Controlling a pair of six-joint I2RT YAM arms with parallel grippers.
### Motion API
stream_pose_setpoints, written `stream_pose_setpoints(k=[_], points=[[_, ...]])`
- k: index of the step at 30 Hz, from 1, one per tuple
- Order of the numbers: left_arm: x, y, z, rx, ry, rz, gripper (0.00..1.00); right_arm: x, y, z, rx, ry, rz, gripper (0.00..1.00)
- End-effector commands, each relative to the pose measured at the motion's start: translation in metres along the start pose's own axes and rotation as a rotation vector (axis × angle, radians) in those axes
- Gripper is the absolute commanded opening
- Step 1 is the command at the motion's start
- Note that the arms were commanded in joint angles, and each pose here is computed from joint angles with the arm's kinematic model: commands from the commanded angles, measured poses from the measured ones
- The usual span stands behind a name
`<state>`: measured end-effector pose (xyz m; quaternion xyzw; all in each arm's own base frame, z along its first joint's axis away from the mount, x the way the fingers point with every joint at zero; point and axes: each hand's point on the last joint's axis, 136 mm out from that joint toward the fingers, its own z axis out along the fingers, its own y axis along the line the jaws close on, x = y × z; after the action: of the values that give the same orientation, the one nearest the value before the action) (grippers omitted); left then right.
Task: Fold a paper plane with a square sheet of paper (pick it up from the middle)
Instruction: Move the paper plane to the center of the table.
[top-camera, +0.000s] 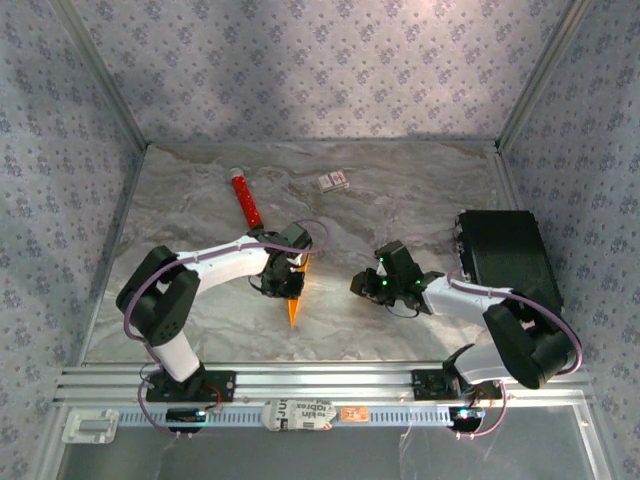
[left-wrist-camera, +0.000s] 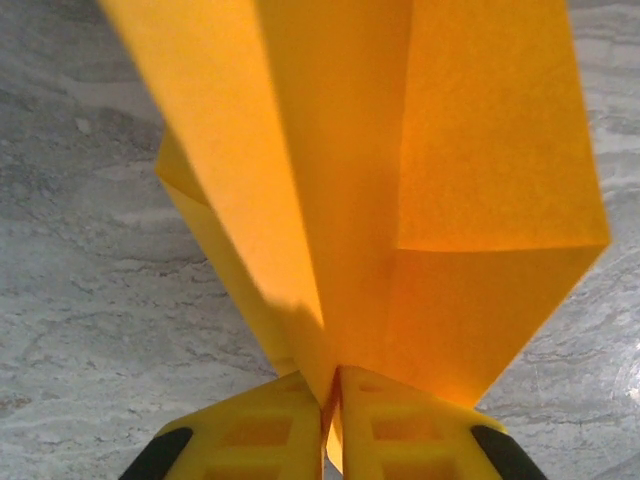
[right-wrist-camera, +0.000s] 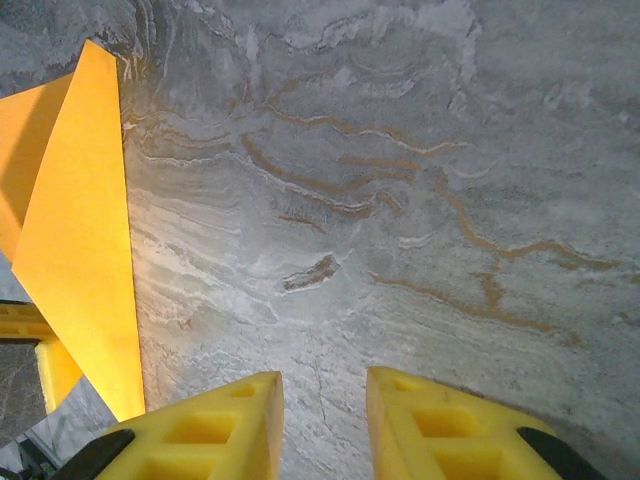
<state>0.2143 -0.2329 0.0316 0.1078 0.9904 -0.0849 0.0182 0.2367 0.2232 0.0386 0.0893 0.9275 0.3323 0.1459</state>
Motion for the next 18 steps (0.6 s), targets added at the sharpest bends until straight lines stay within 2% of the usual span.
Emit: stream_pose_setpoints(k=[1, 8, 13, 18], points=[[0.0, -0.005, -0.003, 0.006, 0.014, 0.02, 0.14, -0.001, 0.0, 0.0, 0.021, -0.001, -0.013, 0.29], [-0.001, -0.011, -0.003, 0.037, 0.014, 0.014, 0.15, 0.0, 0.001, 0.001, 0.015, 0.006, -0.014, 0.29], [-0.003, -0.016, -0.006, 0.066, 0.0, 0.012, 0.04, 0.0, 0.015, 0.001, -0.029, 0.017, -0.039, 0.3], [-0.003, -0.017, -0.012, 0.077, -0.021, 0.004, 0.01, -0.003, 0.041, 0.002, -0.105, 0.012, -0.065, 0.31]])
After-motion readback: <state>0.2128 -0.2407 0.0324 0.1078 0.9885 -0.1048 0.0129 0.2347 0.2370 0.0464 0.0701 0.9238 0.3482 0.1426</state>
